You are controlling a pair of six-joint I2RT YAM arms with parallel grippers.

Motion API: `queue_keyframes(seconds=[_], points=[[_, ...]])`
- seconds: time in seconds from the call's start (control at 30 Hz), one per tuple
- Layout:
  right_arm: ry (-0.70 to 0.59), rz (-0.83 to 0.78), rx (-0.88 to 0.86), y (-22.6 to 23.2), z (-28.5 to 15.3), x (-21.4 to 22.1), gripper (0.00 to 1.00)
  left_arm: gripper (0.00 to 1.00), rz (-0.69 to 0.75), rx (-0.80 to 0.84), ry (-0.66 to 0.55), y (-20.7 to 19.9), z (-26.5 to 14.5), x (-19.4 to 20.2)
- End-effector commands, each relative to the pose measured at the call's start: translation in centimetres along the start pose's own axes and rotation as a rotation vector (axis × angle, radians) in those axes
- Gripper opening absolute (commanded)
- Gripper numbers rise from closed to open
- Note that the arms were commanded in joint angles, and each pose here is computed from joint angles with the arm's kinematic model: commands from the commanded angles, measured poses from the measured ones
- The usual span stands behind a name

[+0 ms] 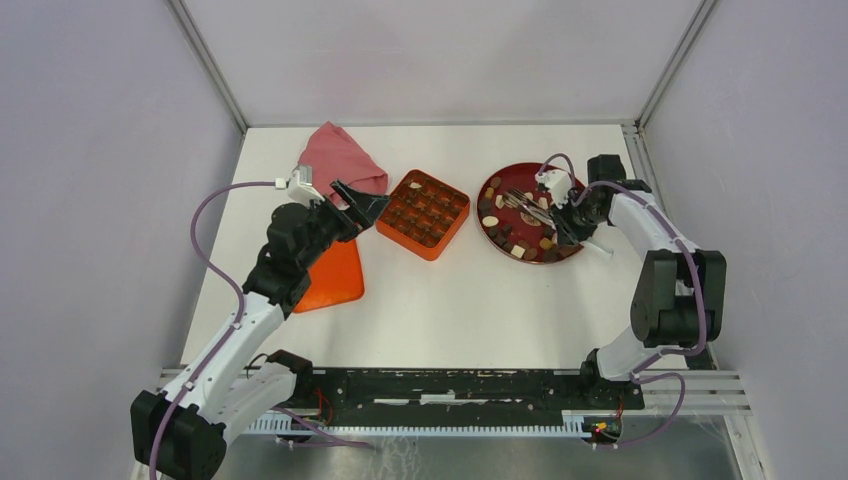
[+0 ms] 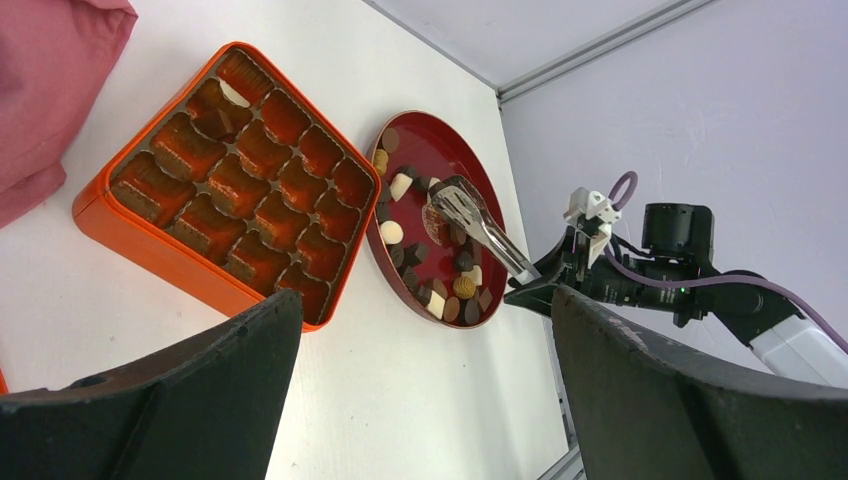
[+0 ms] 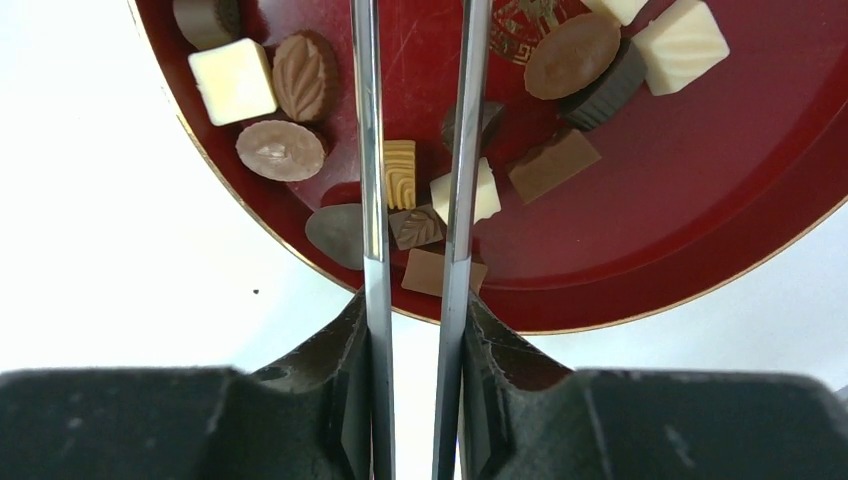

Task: Pack the chocolate
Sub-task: Pick up the fake chocolate from the plate, then place the fake chocolate in the packing box.

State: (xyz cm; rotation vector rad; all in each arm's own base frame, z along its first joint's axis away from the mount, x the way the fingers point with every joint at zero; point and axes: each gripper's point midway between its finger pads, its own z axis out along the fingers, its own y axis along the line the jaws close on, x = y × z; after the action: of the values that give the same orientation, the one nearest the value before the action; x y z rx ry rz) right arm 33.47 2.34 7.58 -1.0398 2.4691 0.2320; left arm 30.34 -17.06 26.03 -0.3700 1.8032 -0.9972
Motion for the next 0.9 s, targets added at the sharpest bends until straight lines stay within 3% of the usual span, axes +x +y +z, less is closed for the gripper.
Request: queue_keyframes(seconds=[0.0, 0.4, 0.87], points=[[-0.118, -0.018, 0.004, 0.0, -2.1, -3.2, 0.00, 0.98, -0.018, 0.025, -0.040, -1.2, -0.1, -1.2], [-0.351, -0.112, -0.109, 3.2, -3.0, -10.8, 0.00, 0.98, -0.012, 0.016, -0.050, -1.2, -0.5, -1.4], [-0.364, -0.285, -0.221, 9.9, 1.0, -17.8, 0.00, 0.98, -0.006, 0.003, -0.072, -1.3, -1.4, -2.0]])
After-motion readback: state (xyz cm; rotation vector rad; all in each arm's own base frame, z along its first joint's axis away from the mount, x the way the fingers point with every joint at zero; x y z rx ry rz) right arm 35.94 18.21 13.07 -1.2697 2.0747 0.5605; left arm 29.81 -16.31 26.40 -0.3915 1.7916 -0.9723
